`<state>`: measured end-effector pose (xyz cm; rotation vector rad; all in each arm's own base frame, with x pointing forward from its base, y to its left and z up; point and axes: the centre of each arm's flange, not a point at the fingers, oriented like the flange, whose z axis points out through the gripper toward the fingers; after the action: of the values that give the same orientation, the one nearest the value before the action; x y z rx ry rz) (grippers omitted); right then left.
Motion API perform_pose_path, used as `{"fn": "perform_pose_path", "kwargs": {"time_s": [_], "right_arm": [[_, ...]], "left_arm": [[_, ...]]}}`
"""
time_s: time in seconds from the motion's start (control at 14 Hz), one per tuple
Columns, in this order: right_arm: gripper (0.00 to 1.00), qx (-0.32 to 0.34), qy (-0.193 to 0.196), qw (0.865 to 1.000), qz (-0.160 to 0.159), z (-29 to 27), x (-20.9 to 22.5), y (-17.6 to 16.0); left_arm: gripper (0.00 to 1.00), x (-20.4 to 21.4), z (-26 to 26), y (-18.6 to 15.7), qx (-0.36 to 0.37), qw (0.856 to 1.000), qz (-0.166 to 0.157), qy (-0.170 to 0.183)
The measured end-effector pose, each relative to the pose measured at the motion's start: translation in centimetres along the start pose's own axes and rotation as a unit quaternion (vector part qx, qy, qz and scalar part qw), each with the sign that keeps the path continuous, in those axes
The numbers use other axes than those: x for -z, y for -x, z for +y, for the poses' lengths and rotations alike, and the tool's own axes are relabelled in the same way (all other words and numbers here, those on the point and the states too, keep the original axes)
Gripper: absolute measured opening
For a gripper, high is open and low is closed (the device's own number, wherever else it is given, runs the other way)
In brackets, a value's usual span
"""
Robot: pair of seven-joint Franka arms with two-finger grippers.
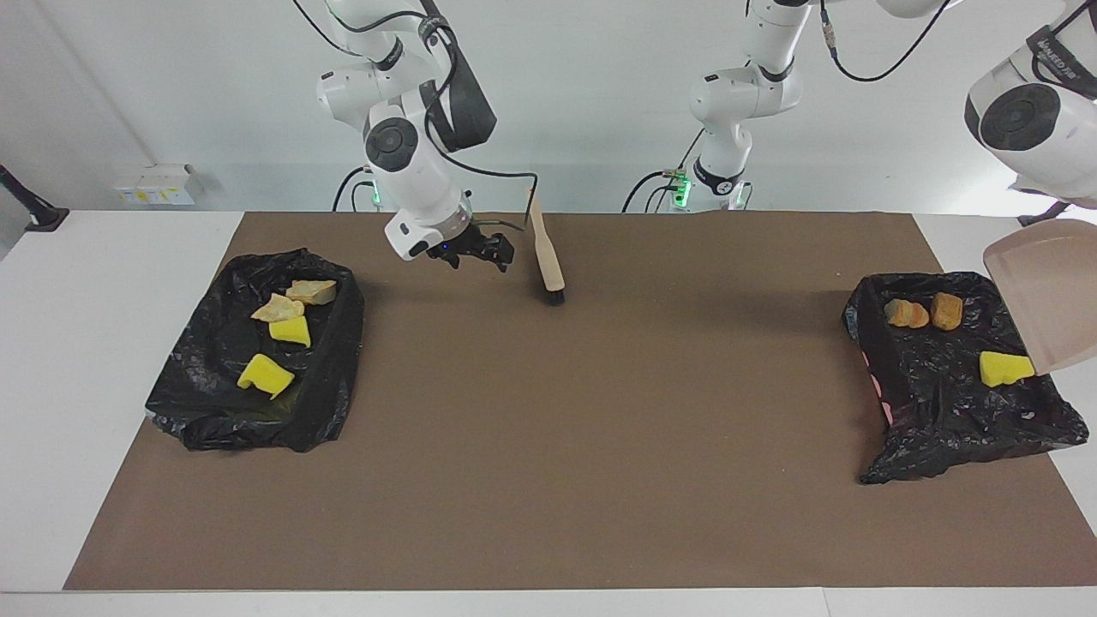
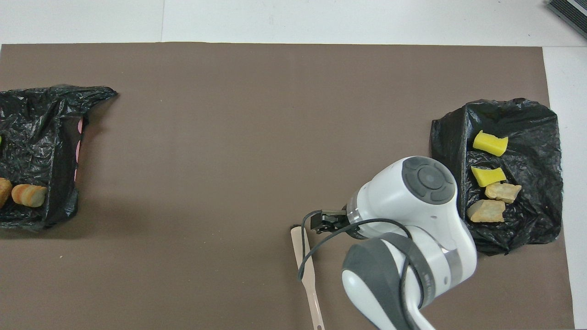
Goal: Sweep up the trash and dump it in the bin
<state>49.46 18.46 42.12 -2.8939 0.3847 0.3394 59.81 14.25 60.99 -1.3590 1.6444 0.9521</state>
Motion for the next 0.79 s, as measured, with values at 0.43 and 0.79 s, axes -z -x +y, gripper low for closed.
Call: {"fn": "perform_pose_path", "kwargs": {"time_s": [0.43,0.79], "right_arm": [[1.0,-0.078,-0.028,0.996,0.016,7.3,6.1,-4.4],[1.0,-0.111,-0.041,0.993,0.021,11.0,10.2,-5.7]], "left_arm": [[0.32,7.8,-1.1,-6.7,0.067,0.988,0.138,0.019],[0.32,9.6,-0.6,-9.7,0.205,0.943,0.251,0.078]]}}
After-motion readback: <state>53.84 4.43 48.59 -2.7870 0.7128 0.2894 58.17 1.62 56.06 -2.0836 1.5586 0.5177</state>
